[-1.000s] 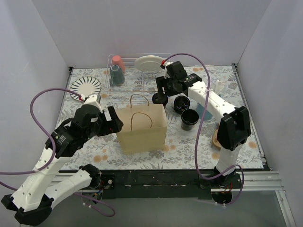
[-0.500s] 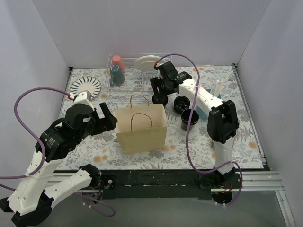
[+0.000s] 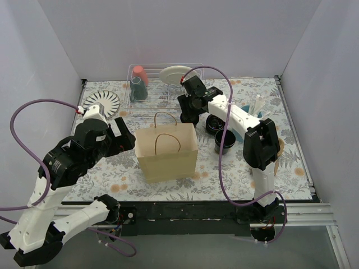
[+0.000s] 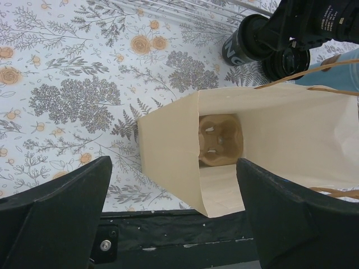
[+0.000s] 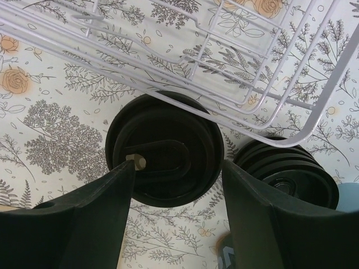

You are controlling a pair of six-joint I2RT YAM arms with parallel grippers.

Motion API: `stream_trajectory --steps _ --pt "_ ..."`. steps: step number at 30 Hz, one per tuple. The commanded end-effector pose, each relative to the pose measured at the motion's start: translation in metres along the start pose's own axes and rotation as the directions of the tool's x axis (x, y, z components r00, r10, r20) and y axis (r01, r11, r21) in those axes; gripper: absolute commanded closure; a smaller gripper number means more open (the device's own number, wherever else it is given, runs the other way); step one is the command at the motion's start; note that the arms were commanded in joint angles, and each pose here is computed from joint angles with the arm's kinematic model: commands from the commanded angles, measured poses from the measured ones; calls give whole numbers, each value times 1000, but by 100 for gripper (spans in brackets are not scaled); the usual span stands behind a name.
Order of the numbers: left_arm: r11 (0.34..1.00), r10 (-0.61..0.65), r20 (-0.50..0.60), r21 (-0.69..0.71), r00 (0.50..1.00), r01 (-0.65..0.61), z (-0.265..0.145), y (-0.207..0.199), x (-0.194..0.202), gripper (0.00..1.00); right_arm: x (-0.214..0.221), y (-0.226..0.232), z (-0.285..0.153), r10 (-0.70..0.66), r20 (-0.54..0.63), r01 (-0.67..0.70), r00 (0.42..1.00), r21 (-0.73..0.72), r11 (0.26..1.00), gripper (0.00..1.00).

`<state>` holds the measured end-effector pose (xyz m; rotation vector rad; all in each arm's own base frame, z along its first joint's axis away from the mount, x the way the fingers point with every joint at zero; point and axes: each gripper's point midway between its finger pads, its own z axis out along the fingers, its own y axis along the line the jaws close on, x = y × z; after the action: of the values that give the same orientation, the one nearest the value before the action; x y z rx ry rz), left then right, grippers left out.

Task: Pack the takeout coffee

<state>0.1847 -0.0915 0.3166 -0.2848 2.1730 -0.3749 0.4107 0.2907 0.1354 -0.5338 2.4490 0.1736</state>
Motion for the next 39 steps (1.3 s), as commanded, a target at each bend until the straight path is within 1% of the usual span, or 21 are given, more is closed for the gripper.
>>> stream_trajectory --steps 1,5,12,16,24,29,31,35,39 --pt "1000 9 19 -8 1000 -9 -3 1 -6 7 -14 1 -18 11 47 -10 999 -23 1000 28" --pt "1000 16 17 -4 1000 -16 -1 -2 -7 7 -10 6 -16 18 27 -17 999 -49 999 26" --pt "1000 30 7 0 1000 -30 1 -4 -6 7 -14 9 -21 25 54 -21 998 -75 997 22" --pt "999 39 3 -6 999 -39 3 -6 -8 7 -14 10 -21 27 54 -23 998 -73 997 17" --pt "999 47 5 -14 999 -46 5 -8 -12 7 -24 7 -31 26 89 -20 996 -62 998 18" --pt "999 44 4 -15 999 -44 9 -10 -12 7 -41 4 -43 13 138 -6 990 -51 999 19" --pt "999 46 5 -16 999 -45 11 -11 -13 7 -42 5 -43 10 139 -2 990 -55 998 19" --pt "998 54 2 -17 999 -54 14 -13 -12 7 -29 11 -35 1 97 7 995 -81 997 18" --pt "998 55 4 -18 998 -55 15 -13 -13 7 -23 12 -31 -4 93 12 996 -81 997 17"
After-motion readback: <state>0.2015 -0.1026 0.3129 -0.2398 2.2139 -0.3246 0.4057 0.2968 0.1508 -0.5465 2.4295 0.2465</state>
